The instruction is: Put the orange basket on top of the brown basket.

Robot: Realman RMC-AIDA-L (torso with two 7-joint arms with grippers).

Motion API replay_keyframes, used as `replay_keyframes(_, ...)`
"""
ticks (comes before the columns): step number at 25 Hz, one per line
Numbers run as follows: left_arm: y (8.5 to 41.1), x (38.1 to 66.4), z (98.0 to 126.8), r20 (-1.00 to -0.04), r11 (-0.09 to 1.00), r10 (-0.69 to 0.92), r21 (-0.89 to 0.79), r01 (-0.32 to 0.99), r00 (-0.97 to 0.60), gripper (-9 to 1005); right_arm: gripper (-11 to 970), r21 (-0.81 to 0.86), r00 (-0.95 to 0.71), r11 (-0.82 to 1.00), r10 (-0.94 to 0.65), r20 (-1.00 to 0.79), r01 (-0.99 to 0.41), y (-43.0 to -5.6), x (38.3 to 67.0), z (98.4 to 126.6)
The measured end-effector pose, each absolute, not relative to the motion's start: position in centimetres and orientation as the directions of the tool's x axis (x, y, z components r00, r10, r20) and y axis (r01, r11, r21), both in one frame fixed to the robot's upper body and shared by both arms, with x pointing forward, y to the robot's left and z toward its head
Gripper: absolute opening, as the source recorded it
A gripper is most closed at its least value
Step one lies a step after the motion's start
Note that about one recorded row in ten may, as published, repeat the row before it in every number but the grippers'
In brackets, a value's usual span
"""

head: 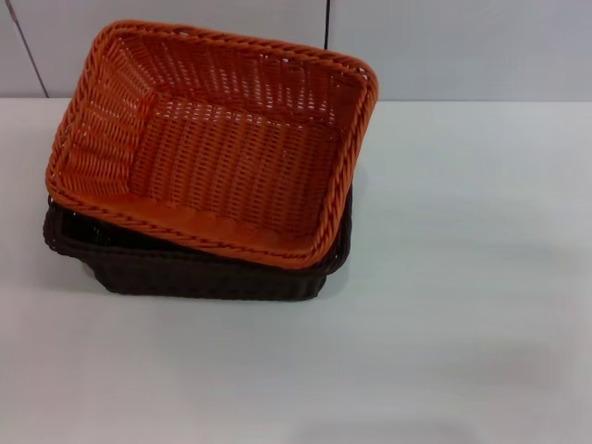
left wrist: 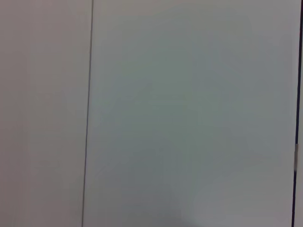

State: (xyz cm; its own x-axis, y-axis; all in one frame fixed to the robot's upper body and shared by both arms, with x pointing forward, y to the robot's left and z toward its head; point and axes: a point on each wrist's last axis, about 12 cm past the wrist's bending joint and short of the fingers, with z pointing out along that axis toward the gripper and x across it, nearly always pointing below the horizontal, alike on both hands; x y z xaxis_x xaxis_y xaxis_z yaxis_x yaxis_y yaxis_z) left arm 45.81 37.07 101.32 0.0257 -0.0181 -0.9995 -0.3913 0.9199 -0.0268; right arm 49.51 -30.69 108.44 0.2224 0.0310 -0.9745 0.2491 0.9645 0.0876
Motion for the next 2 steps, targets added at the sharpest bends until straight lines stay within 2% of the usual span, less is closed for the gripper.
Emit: replay_keyframes(2,37.17,45.82,101.27,-1.000,0.919,-0.015,-0.022,-0.394,0.022,788,806,0.130,0.241,0.952,0.062,-0.969,0.278,-31.37,49.26,107.53)
